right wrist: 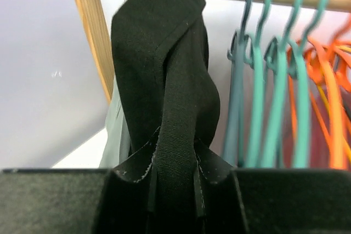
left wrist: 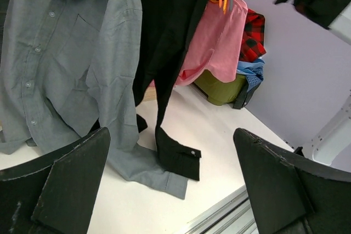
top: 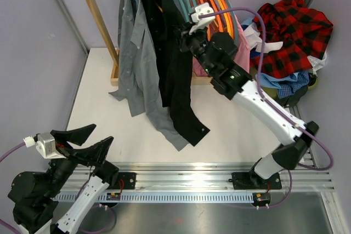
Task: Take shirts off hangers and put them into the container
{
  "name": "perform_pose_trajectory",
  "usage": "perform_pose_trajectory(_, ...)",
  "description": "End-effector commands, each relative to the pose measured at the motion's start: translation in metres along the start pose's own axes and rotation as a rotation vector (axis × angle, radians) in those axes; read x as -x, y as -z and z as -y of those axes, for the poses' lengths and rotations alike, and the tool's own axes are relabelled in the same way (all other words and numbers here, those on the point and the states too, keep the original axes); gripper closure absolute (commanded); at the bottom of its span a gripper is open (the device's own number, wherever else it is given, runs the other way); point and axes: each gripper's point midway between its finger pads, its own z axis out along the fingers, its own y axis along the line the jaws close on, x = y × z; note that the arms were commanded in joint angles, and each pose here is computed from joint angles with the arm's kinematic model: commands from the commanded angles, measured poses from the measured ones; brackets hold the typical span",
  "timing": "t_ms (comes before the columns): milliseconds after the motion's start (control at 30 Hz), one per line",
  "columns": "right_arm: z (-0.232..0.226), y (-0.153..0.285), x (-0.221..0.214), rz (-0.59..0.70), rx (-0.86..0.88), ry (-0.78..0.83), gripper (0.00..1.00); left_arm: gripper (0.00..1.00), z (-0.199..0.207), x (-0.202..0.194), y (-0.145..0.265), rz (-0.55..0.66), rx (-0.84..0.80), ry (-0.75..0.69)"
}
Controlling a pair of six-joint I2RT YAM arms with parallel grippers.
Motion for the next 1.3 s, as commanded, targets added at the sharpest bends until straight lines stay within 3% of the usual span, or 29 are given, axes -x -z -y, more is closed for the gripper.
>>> perform_pose_trajectory(0, 0.004, 0.063, 0.059, 0.019, 0.022, -0.058, 1.0, 0.01, -0.004, 0.012, -0.003, 0.031, 0.031, -0.014)
perform_pose_trajectory(33, 0.005, 0.085, 0.066, -0.002, 0.04, -0.056, 1.0, 0.01, -0.005, 0.012, -0.003, 0.035, 0.038, -0.017)
perform_pose_trajectory(100, -0.007, 0.119, 0.02, -0.192, 0.061, -0.031, 1.0, 0.01, -0.006, 0.01, -0.008, 0.029, 0.04, -0.019)
perform_pose_trajectory(133, -0.003, 0.142, 0.025, -0.201, 0.047, -0.029, 1.0, 0.01, -0.007, 0.008, -0.01, 0.023, 0.041, -0.02)
perform_pose_trajectory(233, -0.016, 0.21, -0.039, -0.481, 0.067, -0.007, 1.0, 0.01, -0.007, 0.007, -0.02, 0.015, 0.037, -0.024)
perform_pose_trajectory(267, -0.013, 0.212, -0.036, -0.473, 0.058, -0.009, 1.0, 0.01, -0.006, 0.008, -0.022, 0.016, 0.03, -0.026)
perform_pose_trajectory(333, -0.021, 0.25, -0.066, -0.647, 0.098, -0.018, 1.0, 0.01, -0.004, 0.002, -0.03, -0.01, 0.013, -0.025)
perform_pose_trajectory(400, -0.031, 0.279, -0.087, -0.772, 0.158, -0.036, 1.0, 0.01, 0.0, 0.002, -0.037, -0.013, -0.013, -0.025)
perform_pose_trajectory(467, -0.062, 0.304, -0.092, -0.832, 0.341, -0.101, 1.0, 0.01, 0.011, 0.0, -0.045, -0.014, -0.083, -0.03)
perform_pose_trajectory(533, -0.097, 0.328, -0.082, -0.845, 0.583, -0.184, 1.0, 0.01, 0.027, -0.012, -0.05, -0.033, -0.197, -0.034)
perform_pose_trajectory(567, -0.108, 0.332, -0.083, -0.842, 0.645, -0.206, 1.0, 0.01, 0.041, 0.001, -0.049, 0.033, -0.275, -0.05)
perform_pose_trajectory(667, -0.135, 0.356, -0.073, -0.842, 0.861, -0.249, 1.0, 0.01, 0.068, 0.001, -0.047, 0.066, -0.447, -0.05)
perform_pose_trajectory(733, -0.144, 0.368, -0.064, -0.83, 0.972, -0.26, 1.0, 0.01, 0.079, -0.011, -0.051, 0.005, -0.532, -0.052)
perform_pose_trajectory(933, -0.147, 0.379, -0.037, -0.726, 1.08, -0.275, 1.0, 0.01, 0.104, -0.036, -0.053, -0.144, -0.743, -0.013)
perform_pose_trajectory(1133, -0.143, 0.378, -0.036, -0.696, 1.064, -0.27, 1.0, 0.01, 0.117, -0.039, -0.05, -0.173, -0.857, 0.013)
perform_pose_trajectory(1267, -0.142, 0.378, -0.038, -0.692, 1.058, -0.266, 1.0, 0.02, 0.13, -0.027, -0.041, -0.13, -0.958, 0.021)
